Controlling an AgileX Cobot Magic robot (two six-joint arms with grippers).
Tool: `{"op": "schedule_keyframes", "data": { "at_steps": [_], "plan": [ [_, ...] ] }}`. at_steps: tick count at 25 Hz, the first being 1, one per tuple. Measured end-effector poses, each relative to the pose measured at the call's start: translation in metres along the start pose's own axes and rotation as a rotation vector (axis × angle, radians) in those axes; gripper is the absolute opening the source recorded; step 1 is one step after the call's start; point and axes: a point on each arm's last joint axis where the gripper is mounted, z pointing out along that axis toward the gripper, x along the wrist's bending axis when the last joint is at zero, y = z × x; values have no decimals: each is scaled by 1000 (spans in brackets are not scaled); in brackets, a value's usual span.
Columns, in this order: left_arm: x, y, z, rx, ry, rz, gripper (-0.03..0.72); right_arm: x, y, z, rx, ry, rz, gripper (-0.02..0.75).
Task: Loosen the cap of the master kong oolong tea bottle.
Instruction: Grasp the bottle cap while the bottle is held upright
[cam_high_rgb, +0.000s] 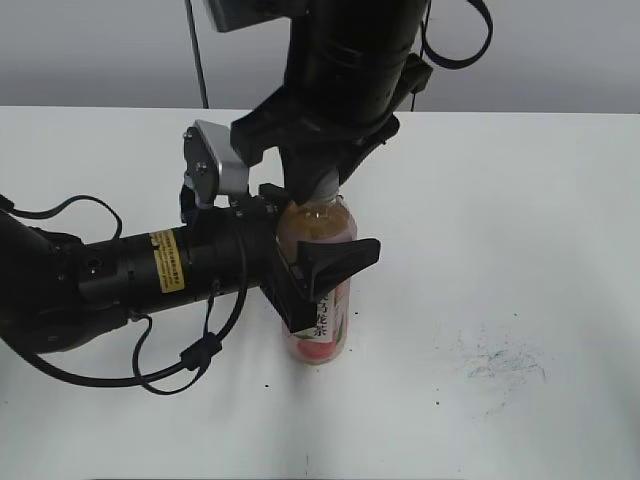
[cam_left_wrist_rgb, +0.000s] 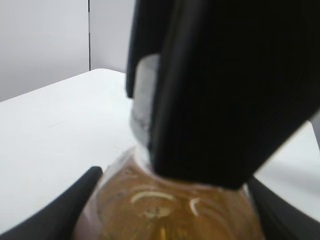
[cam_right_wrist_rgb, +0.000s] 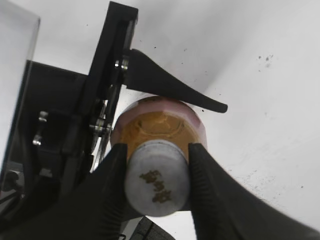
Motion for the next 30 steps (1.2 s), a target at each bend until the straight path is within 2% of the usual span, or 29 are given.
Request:
{"op": "schedule_keyframes", "data": {
  "at_steps": [5, 13, 20, 30],
  "plan": [
    [0, 0, 0, 0, 0, 1, 448, 1, 0, 0, -2, 17, -224, 277],
    [0, 0, 0, -4, 2, 5, 448, 1, 0, 0, -9, 30, -809, 277],
    [0, 0, 0, -5, 3, 12, 448, 1, 0, -1, -15, 28, -1137, 279],
    [-1, 0, 0, -2, -8, 22, 448, 2, 0, -3, -36, 25, -1764, 282]
  ]
}}
